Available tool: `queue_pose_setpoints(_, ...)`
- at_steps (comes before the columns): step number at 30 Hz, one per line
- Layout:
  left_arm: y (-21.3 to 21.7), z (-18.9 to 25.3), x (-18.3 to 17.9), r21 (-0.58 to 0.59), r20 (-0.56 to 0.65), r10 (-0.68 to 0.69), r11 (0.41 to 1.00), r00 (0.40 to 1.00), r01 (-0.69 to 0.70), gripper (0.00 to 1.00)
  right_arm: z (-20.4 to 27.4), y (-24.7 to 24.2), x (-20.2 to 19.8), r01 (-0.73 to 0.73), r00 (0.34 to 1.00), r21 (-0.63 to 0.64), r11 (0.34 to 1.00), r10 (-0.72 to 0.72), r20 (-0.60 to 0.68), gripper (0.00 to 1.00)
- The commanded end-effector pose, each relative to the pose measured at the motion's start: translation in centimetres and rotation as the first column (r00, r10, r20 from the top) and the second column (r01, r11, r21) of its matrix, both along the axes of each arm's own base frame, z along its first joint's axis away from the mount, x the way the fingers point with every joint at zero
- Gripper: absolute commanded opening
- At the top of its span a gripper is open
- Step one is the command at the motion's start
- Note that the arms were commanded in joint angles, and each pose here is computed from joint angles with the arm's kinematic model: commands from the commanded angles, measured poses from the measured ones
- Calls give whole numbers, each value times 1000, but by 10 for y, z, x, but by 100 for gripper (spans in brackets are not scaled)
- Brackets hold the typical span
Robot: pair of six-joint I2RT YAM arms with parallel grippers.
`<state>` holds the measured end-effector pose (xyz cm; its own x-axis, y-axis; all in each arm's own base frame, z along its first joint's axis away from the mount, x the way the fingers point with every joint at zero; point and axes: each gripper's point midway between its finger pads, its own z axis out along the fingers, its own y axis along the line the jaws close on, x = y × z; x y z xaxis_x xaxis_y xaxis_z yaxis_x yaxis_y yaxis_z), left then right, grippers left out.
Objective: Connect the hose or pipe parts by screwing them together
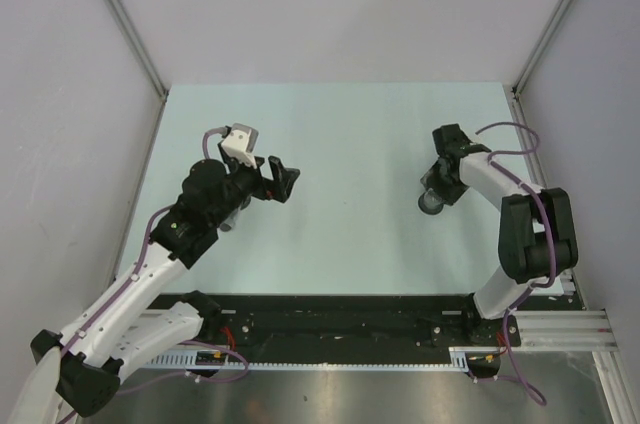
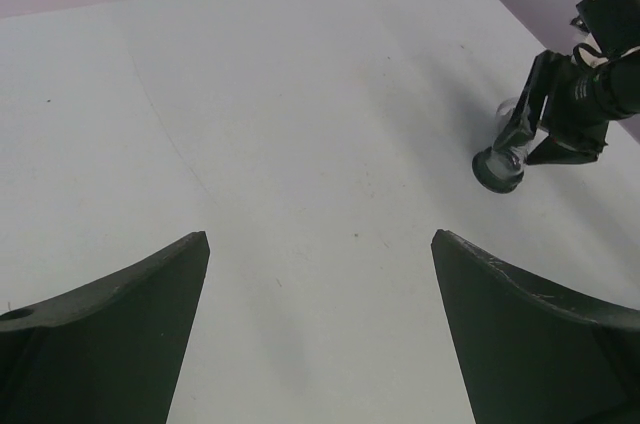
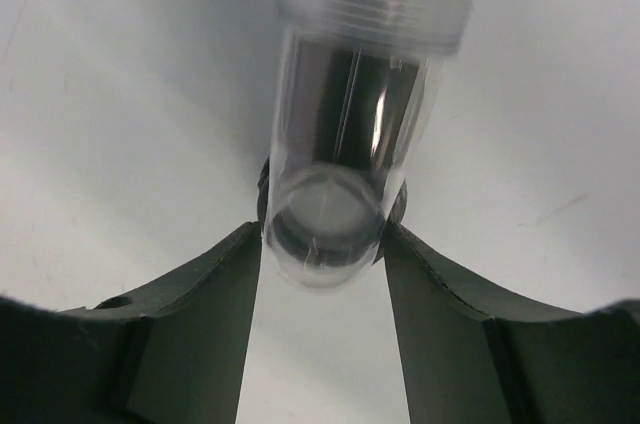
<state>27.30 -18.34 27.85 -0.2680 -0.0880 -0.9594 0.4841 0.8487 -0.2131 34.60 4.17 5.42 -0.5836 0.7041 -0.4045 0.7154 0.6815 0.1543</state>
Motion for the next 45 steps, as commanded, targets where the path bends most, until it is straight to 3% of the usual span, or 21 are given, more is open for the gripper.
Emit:
queue_pose_setpoints(1,11,8,8,-14,23,74,997,997,-74,98,10,54,9,-305,951,2,953,304,61,57)
queue_pose_setpoints(5,16,2,12,5,10,108,994,994,-108,98,17,101,-1,-583,807,-54,811,585,76,57)
queue_pose_setpoints(10,28,-7,17,47,10,191,980,981,-192,98,20,144,-22,-762,637,-106,639,769,63,57)
queue_pose_setpoints(11,28,-8,17,56,10,197,979,980,-197,98,20,143,-23,-762,634,-126,635,771,52,57)
queue_pose_setpoints(15,31,-12,19,76,3,222,972,975,-222,98,36,114,-21,-631,761,-167,757,647,57,63)
queue_pose_setpoints(17,34,-15,21,91,6,239,967,971,-239,98,47,86,-17,-489,859,-163,857,506,81,76)
queue_pose_setpoints(19,37,-17,23,104,8,257,961,966,-256,98,53,67,-18,-365,920,-156,918,381,94,87)
queue_pose_setpoints(21,40,-21,25,120,8,274,955,962,-273,98,62,41,-15,-242,957,-176,954,265,121,92)
queue_pose_setpoints(23,39,-22,26,130,7,274,953,962,-273,98,67,29,-13,-160,971,-168,973,185,149,100)
queue_pose_setpoints(33,42,-33,29,202,18,306,931,952,-303,99,66,8,4,88,973,-55,995,-74,220,100)
queue_pose_setpoints(45,35,-26,25,169,1,270,949,963,-266,98,21,13,32,133,976,16,991,-133,172,98)
